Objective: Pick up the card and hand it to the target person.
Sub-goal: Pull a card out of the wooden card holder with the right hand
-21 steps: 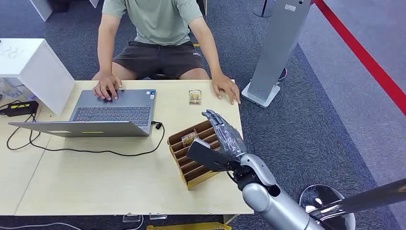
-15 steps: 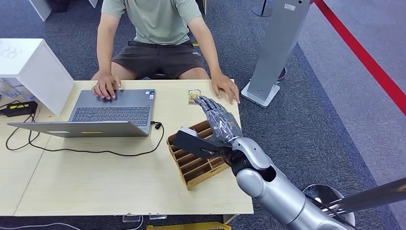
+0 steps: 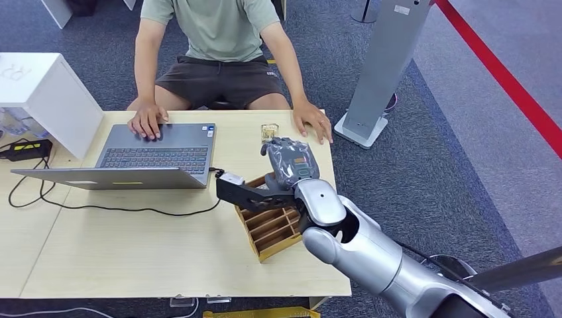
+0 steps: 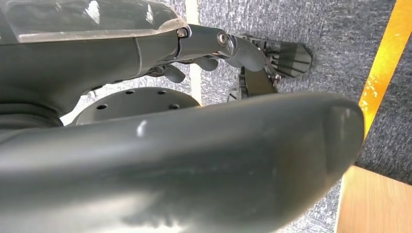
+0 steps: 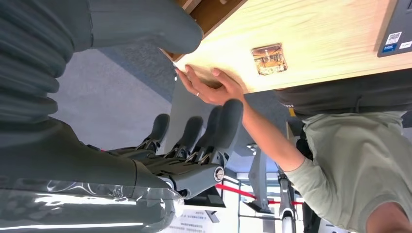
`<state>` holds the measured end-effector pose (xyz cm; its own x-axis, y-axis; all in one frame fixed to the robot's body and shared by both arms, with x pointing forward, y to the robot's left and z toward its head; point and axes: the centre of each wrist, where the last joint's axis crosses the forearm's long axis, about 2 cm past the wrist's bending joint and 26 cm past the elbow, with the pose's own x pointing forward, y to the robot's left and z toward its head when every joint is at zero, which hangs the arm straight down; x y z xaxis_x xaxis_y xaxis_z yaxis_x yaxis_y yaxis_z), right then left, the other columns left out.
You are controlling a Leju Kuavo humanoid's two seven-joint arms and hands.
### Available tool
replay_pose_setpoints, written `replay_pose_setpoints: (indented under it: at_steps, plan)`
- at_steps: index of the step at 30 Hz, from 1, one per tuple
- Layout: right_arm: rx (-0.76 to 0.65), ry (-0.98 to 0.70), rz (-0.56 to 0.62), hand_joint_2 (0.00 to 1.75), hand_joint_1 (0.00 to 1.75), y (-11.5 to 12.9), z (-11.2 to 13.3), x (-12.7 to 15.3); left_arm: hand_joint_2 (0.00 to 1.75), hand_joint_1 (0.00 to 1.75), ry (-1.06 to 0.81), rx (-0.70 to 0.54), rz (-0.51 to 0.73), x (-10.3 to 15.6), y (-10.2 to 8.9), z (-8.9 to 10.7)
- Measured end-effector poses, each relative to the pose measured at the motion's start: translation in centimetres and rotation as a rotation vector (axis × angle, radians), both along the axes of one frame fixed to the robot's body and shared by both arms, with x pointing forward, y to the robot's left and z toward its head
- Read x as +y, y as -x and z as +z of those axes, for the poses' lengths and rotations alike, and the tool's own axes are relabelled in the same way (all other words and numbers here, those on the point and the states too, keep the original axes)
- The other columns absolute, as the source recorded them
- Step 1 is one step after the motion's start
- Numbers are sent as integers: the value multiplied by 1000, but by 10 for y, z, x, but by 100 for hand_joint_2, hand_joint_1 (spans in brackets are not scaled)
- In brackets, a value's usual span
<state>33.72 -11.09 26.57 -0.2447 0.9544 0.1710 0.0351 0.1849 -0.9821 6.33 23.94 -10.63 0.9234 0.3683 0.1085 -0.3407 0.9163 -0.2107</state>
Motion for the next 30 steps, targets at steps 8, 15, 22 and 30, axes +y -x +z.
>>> replay_pose_setpoints:
  at_steps: [8, 15, 22, 30]
  plan:
    - [-38, 40, -26, 175, 65, 6, -2, 11, 0, 0, -30, -1, 17, -1, 0, 0]
    - [-29, 57, -5, 175, 72, 11, -4, 18, 0, 0, -36, 1, 18, -1, 1, 0]
    - [5, 61, 10, 175, 78, 14, -9, 22, 0, 0, -33, 5, 16, -2, 1, 0]
    - [69, 75, 14, 175, 78, 11, -24, 26, 0, 0, -31, 9, 14, -2, 0, 0]
